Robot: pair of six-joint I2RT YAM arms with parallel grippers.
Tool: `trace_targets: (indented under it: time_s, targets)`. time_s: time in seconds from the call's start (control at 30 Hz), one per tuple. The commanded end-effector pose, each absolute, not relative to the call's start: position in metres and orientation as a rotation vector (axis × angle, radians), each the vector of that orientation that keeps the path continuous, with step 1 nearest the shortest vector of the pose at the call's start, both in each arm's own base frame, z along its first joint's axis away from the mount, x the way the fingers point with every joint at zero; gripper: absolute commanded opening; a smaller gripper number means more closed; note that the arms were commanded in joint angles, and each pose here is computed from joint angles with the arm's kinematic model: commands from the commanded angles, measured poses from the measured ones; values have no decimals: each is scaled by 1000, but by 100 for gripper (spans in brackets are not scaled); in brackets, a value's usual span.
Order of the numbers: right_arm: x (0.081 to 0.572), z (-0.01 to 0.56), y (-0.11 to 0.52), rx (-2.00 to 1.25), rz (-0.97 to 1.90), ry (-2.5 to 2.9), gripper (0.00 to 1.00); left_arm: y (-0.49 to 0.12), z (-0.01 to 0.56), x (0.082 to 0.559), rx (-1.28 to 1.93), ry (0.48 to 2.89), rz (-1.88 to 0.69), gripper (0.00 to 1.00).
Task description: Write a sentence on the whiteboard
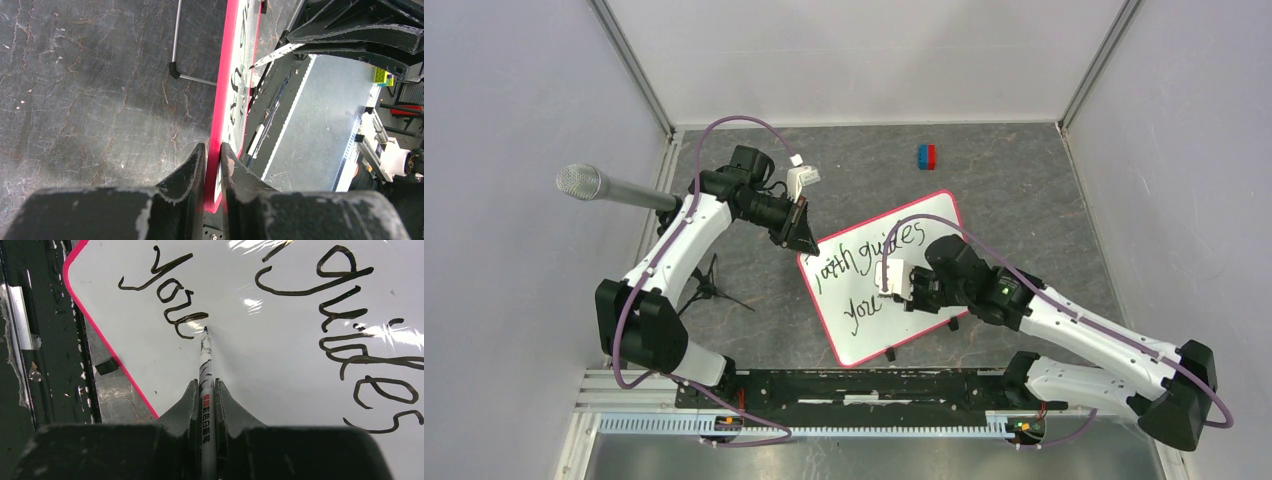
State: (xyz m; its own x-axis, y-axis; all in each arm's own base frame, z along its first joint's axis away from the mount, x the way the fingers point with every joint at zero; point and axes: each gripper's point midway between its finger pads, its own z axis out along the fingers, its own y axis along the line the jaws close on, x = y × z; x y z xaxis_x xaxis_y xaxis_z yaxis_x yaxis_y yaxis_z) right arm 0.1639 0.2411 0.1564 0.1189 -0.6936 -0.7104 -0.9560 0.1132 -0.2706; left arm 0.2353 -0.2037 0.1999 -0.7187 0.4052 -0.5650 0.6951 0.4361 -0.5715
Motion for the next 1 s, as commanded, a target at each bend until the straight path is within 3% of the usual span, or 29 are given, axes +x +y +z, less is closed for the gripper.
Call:
trace_targets:
  time_s: [0.0, 0.5, 0.77, 0.97]
  targets:
    - [177, 173, 250, -1589, 417, 1589, 0, -202, 205, 236, 987, 2327, -1124, 3]
    - [175, 138, 217, -1608, 315, 1694, 0, -202, 204, 235, 989, 2327, -1126, 3]
    - [152, 113, 215, -1693, 412, 1722, 0, -202, 204, 236, 989, 2326, -1127, 2]
    - [159, 127, 223, -1660, 412, 1696, 0, -201, 204, 235, 987, 2329, -1120, 3]
